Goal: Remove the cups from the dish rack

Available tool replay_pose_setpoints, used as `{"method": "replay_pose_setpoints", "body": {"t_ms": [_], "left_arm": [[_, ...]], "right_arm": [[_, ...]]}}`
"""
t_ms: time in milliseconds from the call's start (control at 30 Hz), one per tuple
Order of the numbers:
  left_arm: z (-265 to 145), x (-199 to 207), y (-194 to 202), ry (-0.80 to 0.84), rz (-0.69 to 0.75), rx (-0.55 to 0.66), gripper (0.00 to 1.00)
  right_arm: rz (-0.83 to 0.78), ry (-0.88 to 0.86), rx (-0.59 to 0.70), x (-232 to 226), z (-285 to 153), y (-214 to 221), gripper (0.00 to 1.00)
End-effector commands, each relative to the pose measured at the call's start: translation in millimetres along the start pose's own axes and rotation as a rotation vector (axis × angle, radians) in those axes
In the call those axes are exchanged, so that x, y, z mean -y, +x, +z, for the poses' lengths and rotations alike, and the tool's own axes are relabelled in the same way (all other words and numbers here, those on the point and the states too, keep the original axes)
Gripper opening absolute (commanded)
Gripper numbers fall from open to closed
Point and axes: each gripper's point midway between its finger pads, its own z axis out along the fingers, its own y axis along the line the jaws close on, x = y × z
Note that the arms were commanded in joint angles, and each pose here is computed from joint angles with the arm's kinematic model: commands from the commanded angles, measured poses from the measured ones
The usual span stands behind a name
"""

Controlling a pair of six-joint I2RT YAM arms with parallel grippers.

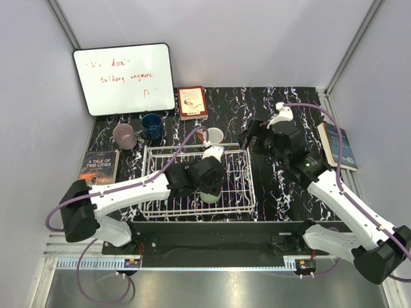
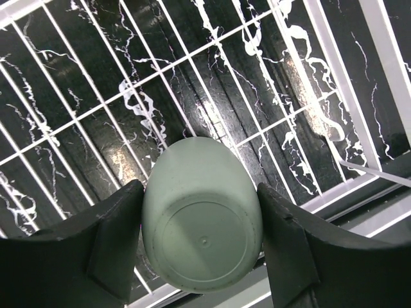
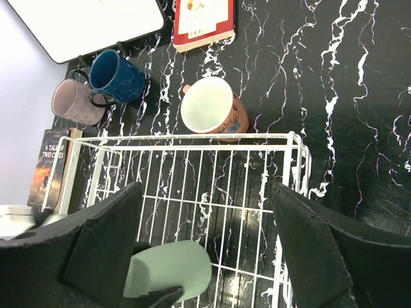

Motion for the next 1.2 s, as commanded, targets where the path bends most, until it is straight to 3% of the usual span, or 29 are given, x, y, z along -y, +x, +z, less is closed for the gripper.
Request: {"method": "replay_pose_setpoints", "body": {"t_ms": [0, 267, 367, 433, 500, 533, 600, 633, 700, 733, 767, 1167], "left_arm": [[-45, 3, -49, 0.054, -0.048, 0.164, 0.00], [-173, -20, -139, 0.177, -0.138, 0.550, 0.00], [-193, -36, -155, 0.239, -0.199, 0.653, 0.00], [-193, -52, -166, 0.276, -0.257, 0.722, 0.00], [-193, -46, -161, 0.400, -0.277, 0.727, 0.00], [-199, -57, -174, 0.416, -0.306, 0.790, 0.00], [-192, -47, -166, 0.547, -0.330, 0.754, 0.00], [-199, -57, -181, 0.579, -0.354, 0.822, 0.00], [-186, -45, -170, 0.749, -0.409, 0.741, 0.00], [-197, -52, -182, 0.798, -0.410, 0.817, 0.00], [-199, -46, -178, 0.886, -0.446, 0.772, 0.00], [-183, -47, -175, 1.174, -0.519, 0.721, 0.00]], "right_arm": [[0.005, -0.058, 0.061, -13, -10, -15, 0.89], [0.037, -0.067, 0.090, -13, -15, -18, 0.88], [0.112, -0.054, 0.163, -5, -18, -22, 0.88], [0.181, -0.142, 0.272, -16, -32, -40, 0.88], [0.187, -0.226, 0.265, -23, -38, -30, 0.88], [0.180, -0.287, 0.278, -35, -43, -36, 0.89], [0.139, -0.378, 0.208, -54, -45, -27, 0.90], [0.134, -0.425, 0.184, -63, -48, -26, 0.90], [0.143, -0.496, 0.130, -76, -48, -17, 0.90], [0.147, -0.529, 0.132, -81, -50, -17, 0.90], [0.151, -0.548, 0.117, -84, -50, -14, 0.90], [0.169, -0.786, 0.031, -118, -63, 0, 0.80]]}}
